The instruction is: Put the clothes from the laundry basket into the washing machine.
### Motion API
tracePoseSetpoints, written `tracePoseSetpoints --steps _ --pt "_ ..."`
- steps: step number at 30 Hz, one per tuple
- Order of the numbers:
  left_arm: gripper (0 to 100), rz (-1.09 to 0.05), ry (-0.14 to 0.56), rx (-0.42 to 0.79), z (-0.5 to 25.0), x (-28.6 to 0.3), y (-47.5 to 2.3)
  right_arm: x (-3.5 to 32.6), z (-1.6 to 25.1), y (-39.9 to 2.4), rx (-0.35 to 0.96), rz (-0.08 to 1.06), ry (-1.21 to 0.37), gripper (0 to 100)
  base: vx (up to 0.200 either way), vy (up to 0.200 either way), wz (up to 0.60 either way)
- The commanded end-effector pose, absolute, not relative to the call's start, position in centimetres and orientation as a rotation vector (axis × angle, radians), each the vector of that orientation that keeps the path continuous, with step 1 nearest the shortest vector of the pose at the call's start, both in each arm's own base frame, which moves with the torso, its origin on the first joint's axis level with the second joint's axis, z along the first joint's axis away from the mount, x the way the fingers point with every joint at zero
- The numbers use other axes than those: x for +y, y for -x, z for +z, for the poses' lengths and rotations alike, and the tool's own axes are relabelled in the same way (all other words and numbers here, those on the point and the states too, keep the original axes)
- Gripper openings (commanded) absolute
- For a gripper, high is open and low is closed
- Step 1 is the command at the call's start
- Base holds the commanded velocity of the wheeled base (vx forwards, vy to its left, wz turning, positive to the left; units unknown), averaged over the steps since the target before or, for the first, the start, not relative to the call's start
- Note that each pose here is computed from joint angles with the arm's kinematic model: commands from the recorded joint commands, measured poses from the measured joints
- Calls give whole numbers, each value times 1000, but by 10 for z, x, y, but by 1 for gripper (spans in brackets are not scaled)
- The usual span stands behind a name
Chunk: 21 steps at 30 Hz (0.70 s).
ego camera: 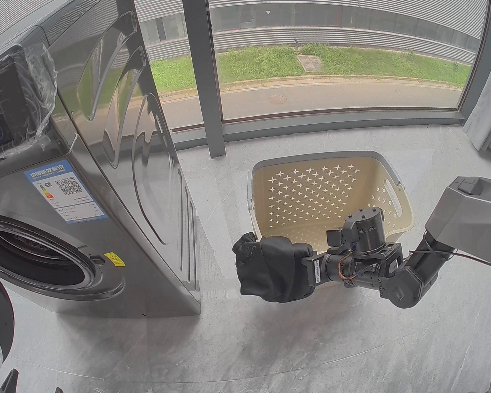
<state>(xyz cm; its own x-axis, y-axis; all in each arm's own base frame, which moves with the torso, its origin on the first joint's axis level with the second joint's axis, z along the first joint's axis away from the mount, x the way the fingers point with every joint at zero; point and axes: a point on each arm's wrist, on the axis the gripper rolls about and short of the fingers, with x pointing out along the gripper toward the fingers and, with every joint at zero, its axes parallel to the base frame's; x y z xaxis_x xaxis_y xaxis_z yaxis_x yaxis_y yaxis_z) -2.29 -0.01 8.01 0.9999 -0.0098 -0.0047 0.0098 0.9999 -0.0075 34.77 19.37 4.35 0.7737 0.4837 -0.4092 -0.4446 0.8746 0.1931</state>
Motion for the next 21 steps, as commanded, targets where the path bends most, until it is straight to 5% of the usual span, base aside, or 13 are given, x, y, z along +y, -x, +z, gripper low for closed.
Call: tracePoseSetpoints --steps 1,9,21 --pt "100 -9 8 6 75 0 23 191 66 -337 424 515 -95 0 0 0 0" --pt "100 -9 8 6 75 0 23 182 111 -291 363 564 -109 0 0 0 0" --pt "100 -8 8 6 75 0 23 181 142 -254 204 615 -153 0 0 0 0"
